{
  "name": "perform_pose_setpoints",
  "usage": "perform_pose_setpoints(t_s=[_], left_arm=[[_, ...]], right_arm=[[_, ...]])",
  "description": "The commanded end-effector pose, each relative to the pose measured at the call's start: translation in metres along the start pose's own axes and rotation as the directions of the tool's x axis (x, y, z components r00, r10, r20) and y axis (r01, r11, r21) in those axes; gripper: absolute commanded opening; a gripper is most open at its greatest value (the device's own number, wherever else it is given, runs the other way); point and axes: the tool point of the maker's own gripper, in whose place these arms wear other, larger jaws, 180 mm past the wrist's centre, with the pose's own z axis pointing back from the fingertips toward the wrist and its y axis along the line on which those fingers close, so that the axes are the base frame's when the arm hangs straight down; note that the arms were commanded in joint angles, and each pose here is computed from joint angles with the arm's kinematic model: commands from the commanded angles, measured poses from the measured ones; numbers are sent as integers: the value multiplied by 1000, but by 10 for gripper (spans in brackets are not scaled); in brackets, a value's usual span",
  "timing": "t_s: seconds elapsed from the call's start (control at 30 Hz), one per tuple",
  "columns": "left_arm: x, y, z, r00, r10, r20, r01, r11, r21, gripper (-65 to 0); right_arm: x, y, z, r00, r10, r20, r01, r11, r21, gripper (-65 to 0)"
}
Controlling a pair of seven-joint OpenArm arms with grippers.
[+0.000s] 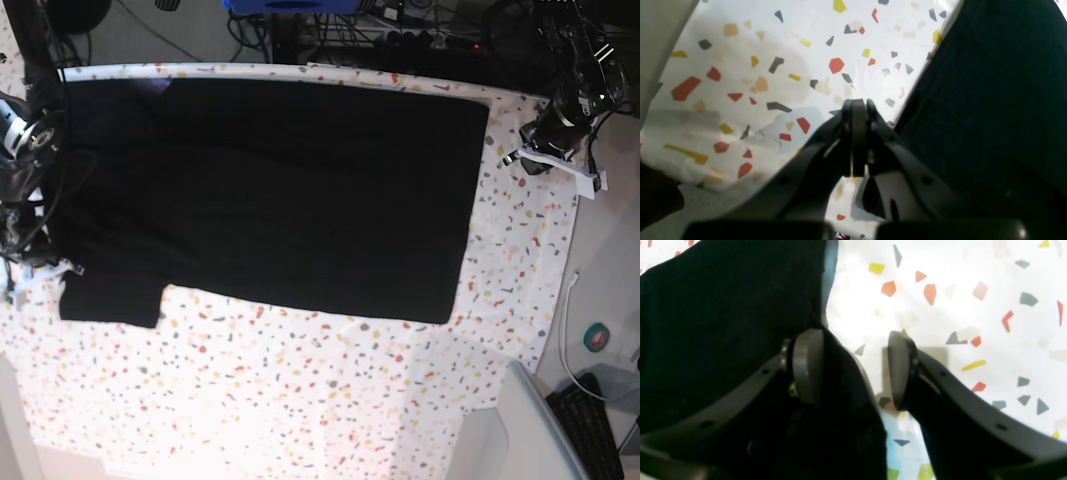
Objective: Layout the t-shirt on the table in an organized manner, then fold the t-shirt properly
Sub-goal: 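Grasp the shirt side with the right gripper and tug it outward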
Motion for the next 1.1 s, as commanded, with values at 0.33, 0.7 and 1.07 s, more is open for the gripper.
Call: perform_pose_setpoints(t_s=[0.33,0.7,1.07], left_arm=[[14,0,2,999,-12,41,12,1000,-2,-650],[14,0,2,999,-11,41,11,1000,-1,-650],[14,1,2,999,-10,41,10,1000,0,-650]], right_arm=[[14,13,2,999,28,23,-29,999,43,-345],[41,-4,13,993,-41,114,39,999,22,-345],[53,-5,18,989,-23,149,21,1000,11,-345]])
